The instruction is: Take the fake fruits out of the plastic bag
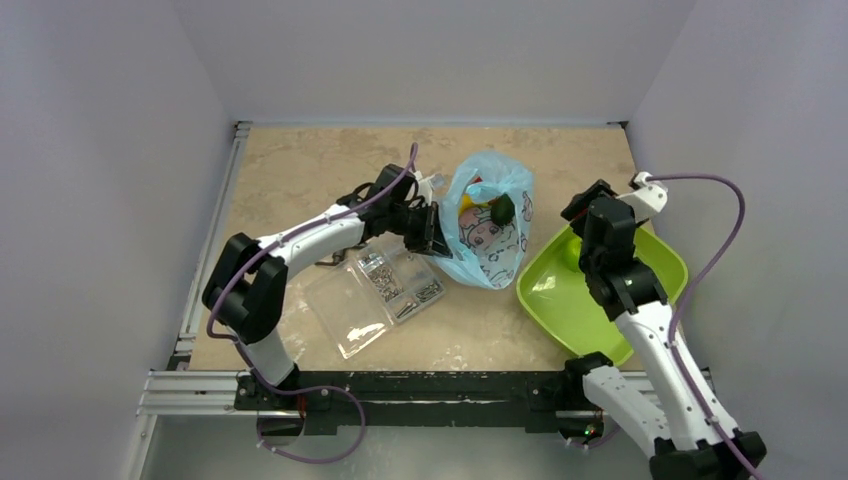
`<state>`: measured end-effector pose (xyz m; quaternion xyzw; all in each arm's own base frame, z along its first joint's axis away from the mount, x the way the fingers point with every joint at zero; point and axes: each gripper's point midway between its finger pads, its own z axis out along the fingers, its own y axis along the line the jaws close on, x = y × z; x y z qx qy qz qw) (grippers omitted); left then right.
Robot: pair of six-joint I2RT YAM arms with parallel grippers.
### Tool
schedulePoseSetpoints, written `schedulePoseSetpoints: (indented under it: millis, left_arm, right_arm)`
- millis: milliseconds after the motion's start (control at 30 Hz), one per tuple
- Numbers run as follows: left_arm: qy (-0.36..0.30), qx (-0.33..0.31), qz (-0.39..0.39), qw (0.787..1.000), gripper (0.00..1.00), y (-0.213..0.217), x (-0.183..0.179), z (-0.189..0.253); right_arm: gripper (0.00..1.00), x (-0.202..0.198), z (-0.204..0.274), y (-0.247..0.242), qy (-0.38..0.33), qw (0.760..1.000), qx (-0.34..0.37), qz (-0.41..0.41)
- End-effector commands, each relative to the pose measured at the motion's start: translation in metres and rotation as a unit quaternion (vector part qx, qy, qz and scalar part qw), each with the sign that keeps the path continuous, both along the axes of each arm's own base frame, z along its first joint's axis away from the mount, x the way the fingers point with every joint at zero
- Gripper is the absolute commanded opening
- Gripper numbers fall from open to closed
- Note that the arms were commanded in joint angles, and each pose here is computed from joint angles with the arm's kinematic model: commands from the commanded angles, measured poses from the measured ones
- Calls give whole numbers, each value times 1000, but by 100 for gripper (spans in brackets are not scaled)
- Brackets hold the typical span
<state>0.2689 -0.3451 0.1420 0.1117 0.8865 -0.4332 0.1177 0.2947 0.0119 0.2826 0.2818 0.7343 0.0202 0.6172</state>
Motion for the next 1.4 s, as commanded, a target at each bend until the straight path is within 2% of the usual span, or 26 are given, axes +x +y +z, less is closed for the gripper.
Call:
schedulePoseSetpoints:
  millis: [0, 100, 267, 400, 633, 900, 1033, 1233, 1333, 1367]
  left_arm:
    - [-32, -51, -7, 998, 0, -4, 1, 29]
    - [-30, -58, -8, 998, 0, -7, 1, 26]
    - [-32, -78, -6, 996, 0, -8, 2, 29]
    - [-39, -77, -6, 996, 0, -7, 4, 33]
    - [-35, -22, 15, 999, 0, 5, 13, 25]
    - [-34, -27, 12, 999, 0, 4, 13, 28]
    - [-29, -32, 8, 999, 0, 3, 10, 29]
    - [-38, -40, 5, 998, 0, 2, 9, 36]
    - [-40, -41, 5, 998, 0, 3, 9, 36]
    - [-39, -42, 4, 998, 0, 2, 9, 36]
  right_arm:
    - [0, 7, -49, -46, 50, 994, 30, -87]
    - [0, 3, -80, -76, 83, 984, 40, -154]
    - [0, -14, -131, -134, 152, 948, 51, -274]
    - [0, -26, -155, -161, 179, 926, 57, -327]
    - [0, -32, -168, -186, 190, 910, 58, -365]
    - [3, -34, -185, -200, 191, 906, 77, -369]
    - [12, -34, -196, -205, 208, 901, 80, -371]
    - [38, -33, -210, -205, 224, 904, 78, -357]
    - [55, -31, -213, -204, 227, 906, 77, -349]
    - [64, -31, -214, -203, 228, 907, 78, -345]
